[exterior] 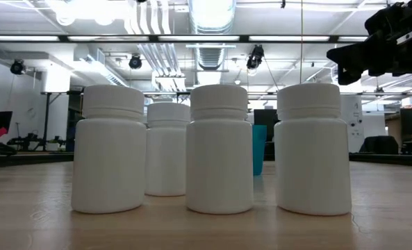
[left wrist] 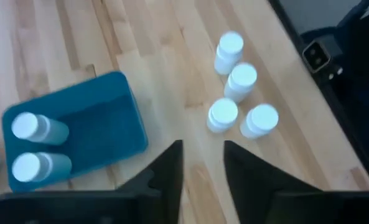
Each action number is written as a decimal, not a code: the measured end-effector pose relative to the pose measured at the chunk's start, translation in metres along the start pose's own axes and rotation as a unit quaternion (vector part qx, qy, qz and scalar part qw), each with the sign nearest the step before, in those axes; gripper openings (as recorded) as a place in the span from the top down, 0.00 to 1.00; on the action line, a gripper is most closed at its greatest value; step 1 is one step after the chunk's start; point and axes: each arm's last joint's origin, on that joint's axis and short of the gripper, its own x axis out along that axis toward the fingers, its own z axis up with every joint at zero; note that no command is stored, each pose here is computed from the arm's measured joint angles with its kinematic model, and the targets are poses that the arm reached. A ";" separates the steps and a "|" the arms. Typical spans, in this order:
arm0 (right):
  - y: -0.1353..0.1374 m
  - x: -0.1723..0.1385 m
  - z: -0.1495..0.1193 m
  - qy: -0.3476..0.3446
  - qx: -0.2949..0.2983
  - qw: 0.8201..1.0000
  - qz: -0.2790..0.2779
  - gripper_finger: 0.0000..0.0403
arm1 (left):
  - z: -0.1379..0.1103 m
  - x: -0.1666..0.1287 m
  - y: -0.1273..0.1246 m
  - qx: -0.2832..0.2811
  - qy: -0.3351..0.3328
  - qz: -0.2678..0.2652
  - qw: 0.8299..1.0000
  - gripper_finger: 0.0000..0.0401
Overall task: Pick and place pill bottles into a basket
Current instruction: Put the white pill bottle into the blue bin
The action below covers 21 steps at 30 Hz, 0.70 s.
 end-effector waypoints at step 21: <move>0.000 0.000 -0.005 0.022 0.027 0.999 -0.001 0.98 | 0.013 0.034 -0.002 -0.004 0.000 -0.039 0.999 0.28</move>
